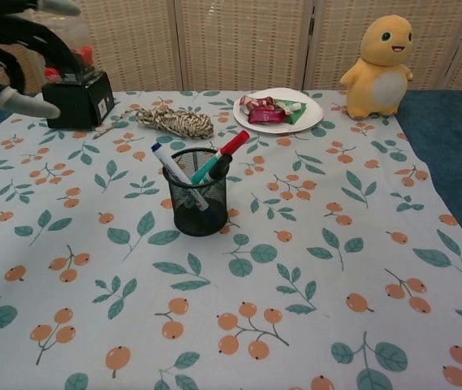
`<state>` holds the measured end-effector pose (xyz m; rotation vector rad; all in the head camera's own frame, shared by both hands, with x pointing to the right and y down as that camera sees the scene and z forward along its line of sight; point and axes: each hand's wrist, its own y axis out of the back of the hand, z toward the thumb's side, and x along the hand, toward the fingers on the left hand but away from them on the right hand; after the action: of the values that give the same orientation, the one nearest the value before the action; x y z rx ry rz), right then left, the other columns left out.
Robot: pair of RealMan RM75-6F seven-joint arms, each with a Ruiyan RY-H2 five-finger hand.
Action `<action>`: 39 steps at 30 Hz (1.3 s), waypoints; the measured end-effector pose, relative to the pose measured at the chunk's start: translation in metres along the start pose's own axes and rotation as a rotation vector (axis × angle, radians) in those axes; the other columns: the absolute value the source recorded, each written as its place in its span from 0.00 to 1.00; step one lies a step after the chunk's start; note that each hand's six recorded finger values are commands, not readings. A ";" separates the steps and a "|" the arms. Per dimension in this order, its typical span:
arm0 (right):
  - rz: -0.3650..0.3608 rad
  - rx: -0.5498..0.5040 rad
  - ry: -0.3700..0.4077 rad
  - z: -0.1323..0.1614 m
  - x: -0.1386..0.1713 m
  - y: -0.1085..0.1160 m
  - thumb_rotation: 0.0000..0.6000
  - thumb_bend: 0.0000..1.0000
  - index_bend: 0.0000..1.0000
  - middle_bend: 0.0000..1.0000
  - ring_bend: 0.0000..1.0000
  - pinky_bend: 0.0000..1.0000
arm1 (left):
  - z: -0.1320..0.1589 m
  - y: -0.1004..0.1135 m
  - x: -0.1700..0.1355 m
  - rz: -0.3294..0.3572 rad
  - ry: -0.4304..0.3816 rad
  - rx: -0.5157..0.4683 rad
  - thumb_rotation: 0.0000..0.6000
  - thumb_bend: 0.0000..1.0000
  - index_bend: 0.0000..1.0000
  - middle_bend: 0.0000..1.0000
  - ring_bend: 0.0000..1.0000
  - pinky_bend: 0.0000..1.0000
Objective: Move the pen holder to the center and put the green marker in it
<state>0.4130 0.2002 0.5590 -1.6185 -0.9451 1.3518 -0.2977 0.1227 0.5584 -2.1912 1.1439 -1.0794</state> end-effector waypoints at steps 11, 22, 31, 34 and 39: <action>-0.026 0.032 -0.098 -0.002 0.003 -0.005 1.00 0.15 0.00 0.00 0.00 0.00 | -0.076 0.046 -0.133 0.233 0.157 0.392 1.00 0.15 0.00 0.12 0.07 0.44; -0.035 0.045 -0.191 -0.007 0.001 -0.012 1.00 0.15 0.00 0.00 0.00 0.00 | -0.123 0.037 -0.180 0.288 0.275 0.520 1.00 0.15 0.00 0.05 0.00 0.34; -0.047 0.023 -0.189 -0.009 0.003 -0.008 1.00 0.15 0.00 0.00 0.00 0.00 | -0.123 0.028 -0.176 0.260 0.278 0.595 1.00 0.15 0.00 0.03 0.00 0.29; -0.052 0.012 -0.172 -0.009 0.004 -0.004 1.00 0.15 0.00 0.00 0.00 0.00 | -0.123 0.023 -0.174 0.247 0.263 0.599 1.00 0.15 0.00 0.03 0.00 0.28; -0.053 0.021 -0.187 -0.012 0.003 -0.004 1.00 0.15 0.00 0.00 0.00 0.00 | -0.128 0.021 -0.171 0.233 0.271 0.603 1.00 0.15 0.00 0.03 0.00 0.28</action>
<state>0.4250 0.2028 0.5629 -1.4599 -1.0726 1.4898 -0.4712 0.2492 0.5462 -1.4473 0.9797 -1.4189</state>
